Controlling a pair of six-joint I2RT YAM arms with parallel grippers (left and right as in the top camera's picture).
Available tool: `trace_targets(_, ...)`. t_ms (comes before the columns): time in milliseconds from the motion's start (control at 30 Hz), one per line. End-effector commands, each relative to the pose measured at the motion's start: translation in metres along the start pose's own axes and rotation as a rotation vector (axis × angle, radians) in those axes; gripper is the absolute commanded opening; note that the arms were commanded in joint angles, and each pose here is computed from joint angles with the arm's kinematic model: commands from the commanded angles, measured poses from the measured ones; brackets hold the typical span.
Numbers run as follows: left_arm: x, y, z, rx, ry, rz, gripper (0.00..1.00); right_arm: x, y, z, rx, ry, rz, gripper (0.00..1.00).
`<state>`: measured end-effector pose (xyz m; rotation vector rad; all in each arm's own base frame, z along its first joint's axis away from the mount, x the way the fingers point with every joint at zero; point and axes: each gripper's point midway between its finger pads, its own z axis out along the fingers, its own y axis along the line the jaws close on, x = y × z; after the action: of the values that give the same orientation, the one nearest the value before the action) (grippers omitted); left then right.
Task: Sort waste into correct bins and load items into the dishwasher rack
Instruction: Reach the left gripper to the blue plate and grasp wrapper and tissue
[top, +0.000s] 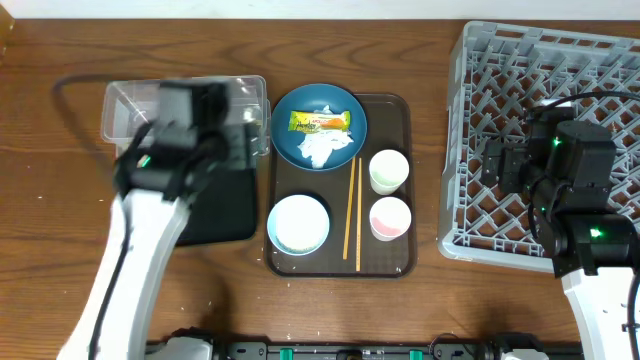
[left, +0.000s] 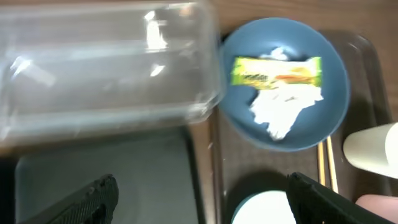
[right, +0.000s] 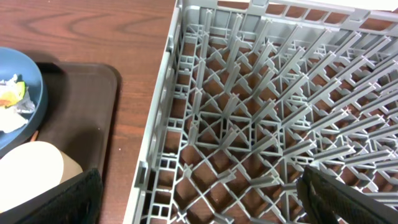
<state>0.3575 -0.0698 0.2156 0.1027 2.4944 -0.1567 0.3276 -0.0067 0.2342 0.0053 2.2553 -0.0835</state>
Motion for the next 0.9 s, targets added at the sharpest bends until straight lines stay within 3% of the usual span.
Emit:
trace_targets(0,-0.014,-0.029,0.026,0.054,0.019,0.21,0.89,-0.007,-0.004,-0.002,0.004,-0.013,0.009,0.99)
trace_targets(167,-0.015,-0.066,0.078,0.106,0.035,0.42,0.89,-0.007,-0.004,-0.002,0.004,-0.013,0.009,0.99)
trace_targets(333,-0.001,-0.094,0.125,0.143,0.069,0.52,0.89,-0.006,-0.004,-0.002,0.004,-0.012,0.009,0.99)
trace_targets(867,0.042,-0.118,0.215,0.175,0.148,0.567,0.88,-0.001,-0.004,-0.002,0.004,0.011,0.008,0.99)
